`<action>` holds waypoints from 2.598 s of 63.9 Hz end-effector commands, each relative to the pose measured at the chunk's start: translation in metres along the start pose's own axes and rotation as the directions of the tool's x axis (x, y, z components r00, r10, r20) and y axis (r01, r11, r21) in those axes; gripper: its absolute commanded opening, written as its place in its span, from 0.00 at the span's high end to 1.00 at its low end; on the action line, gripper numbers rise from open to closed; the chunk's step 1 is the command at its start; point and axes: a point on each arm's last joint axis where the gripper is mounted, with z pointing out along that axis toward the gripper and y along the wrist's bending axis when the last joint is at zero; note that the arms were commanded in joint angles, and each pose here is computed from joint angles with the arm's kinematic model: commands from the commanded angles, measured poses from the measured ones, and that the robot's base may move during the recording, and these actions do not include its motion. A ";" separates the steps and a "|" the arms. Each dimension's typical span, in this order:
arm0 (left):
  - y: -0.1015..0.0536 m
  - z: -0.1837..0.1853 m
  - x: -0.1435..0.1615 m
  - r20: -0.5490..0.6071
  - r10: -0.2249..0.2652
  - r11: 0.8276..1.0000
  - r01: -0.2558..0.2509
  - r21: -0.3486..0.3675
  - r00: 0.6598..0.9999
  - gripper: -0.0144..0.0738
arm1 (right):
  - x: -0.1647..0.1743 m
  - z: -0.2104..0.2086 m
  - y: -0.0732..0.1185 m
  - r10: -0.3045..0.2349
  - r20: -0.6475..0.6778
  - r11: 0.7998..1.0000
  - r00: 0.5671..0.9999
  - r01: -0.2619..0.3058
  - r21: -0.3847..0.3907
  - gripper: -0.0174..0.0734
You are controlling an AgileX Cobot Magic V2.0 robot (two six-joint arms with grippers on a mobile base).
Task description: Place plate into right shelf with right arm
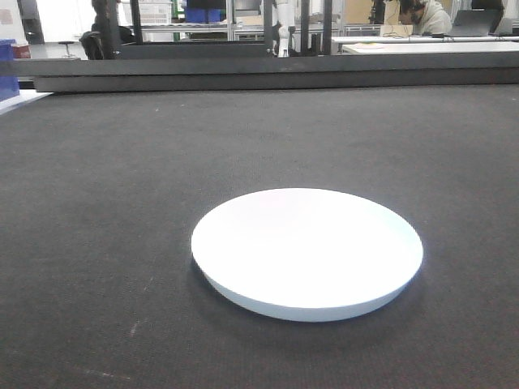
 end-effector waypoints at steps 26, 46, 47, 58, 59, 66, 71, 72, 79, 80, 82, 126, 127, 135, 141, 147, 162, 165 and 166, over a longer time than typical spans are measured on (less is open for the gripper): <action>0.000 0.000 -0.005 0.078 -0.001 1.000 0.001 0.000 0.997 0.89 | -0.024 -0.003 0.002 0.000 0.142 1.000 0.990 0.001 -0.006 0.76; 0.000 0.000 -0.005 0.078 -0.001 1.000 0.001 0.000 0.997 0.89 | -0.078 0.013 0.007 0.009 -0.236 1.000 0.972 -0.006 0.017 0.76; 0.000 0.000 -0.005 0.078 -0.001 1.000 0.001 0.000 0.997 0.89 | -0.081 0.014 0.007 0.010 -0.270 1.000 0.963 -0.005 0.019 0.76; 0.000 0.000 -0.005 0.078 -0.001 1.000 0.001 0.000 0.997 0.89 | -0.091 0.043 0.008 0.009 -0.547 0.999 0.837 0.012 0.033 0.76; 0.000 0.000 -0.005 0.078 -0.001 1.000 0.001 0.000 0.997 0.89 | -0.091 0.046 0.008 0.009 -0.563 0.999 0.826 0.012 0.034 0.76; 0.000 0.000 -0.005 0.078 -0.001 1.000 0.001 0.000 0.997 0.89 | -0.091 0.067 0.008 0.013 -0.680 0.999 0.733 0.020 0.040 0.76; 0.000 0.000 -0.005 0.078 -0.001 1.000 0.001 0.000 0.997 0.89 | -0.089 0.083 0.008 0.017 -0.738 0.999 0.675 0.023 0.044 0.76; 0.000 0.000 -0.005 0.078 -0.001 1.000 0.001 0.000 0.997 0.89 | -0.088 0.087 0.008 0.018 -0.745 0.999 0.666 0.024 0.045 0.76; 0.000 0.000 -0.005 0.078 -0.001 1.000 0.001 0.000 0.997 0.89 | -0.082 0.116 0.009 0.014 -0.806 0.999 0.592 0.033 0.042 0.76; 0.000 0.000 -0.005 0.078 -0.001 1.000 0.001 0.000 0.997 0.89 | -0.079 0.121 0.009 0.013 -0.820 0.998 0.572 0.037 0.042 0.76; 0.000 0.000 -0.005 0.078 -0.001 1.000 0.001 0.000 0.997 0.89 | -0.076 0.129 0.011 0.009 -0.843 0.998 0.538 0.043 0.038 0.76; 0.000 0.000 -0.005 0.078 -0.001 1.000 0.001 0.000 0.997 0.89 | -0.042 0.251 0.090 0.120 -0.976 0.990 0.183 0.054 0.132 0.20; 0.000 0.000 -0.005 0.078 -0.001 1.000 0.001 0.000 0.997 0.89 | -0.041 0.253 0.092 0.125 -0.976 0.990 0.177 0.047 0.135 0.20; 0.000 0.000 -0.005 0.078 -0.001 1.000 0.001 0.000 0.997 0.89 | -0.025 0.263 0.100 0.150 -0.979 0.988 0.137 0.004 0.152 0.20; 0.000 0.000 -0.005 0.078 -0.001 1.000 0.001 0.000 0.997 0.89 | -0.014 0.264 0.107 0.145 -0.984 0.989 0.107 -0.001 0.146 0.20; 0.000 0.000 -0.005 0.078 -0.001 1.000 0.001 0.000 0.997 0.89 | -0.006 0.266 0.114 0.149 -0.984 0.989 0.096 -0.029 0.147 0.20; 0.000 0.000 -0.005 0.078 -0.001 1.000 0.001 0.000 0.997 0.89 | 0.011 0.271 0.124 0.131 -0.988 0.991 0.082 -0.031 0.129 0.20; 0.000 0.000 -0.005 0.078 -0.001 1.000 0.001 0.000 0.997 0.89 | 0.013 0.271 0.125 0.129 -0.988 0.991 0.083 -0.030 0.127 0.20; 0.000 0.000 -0.005 0.078 -0.001 1.000 0.001 0.000 0.997 0.89 | 0.014 0.271 0.125 0.127 -0.989 0.992 0.082 -0.029 0.125 0.21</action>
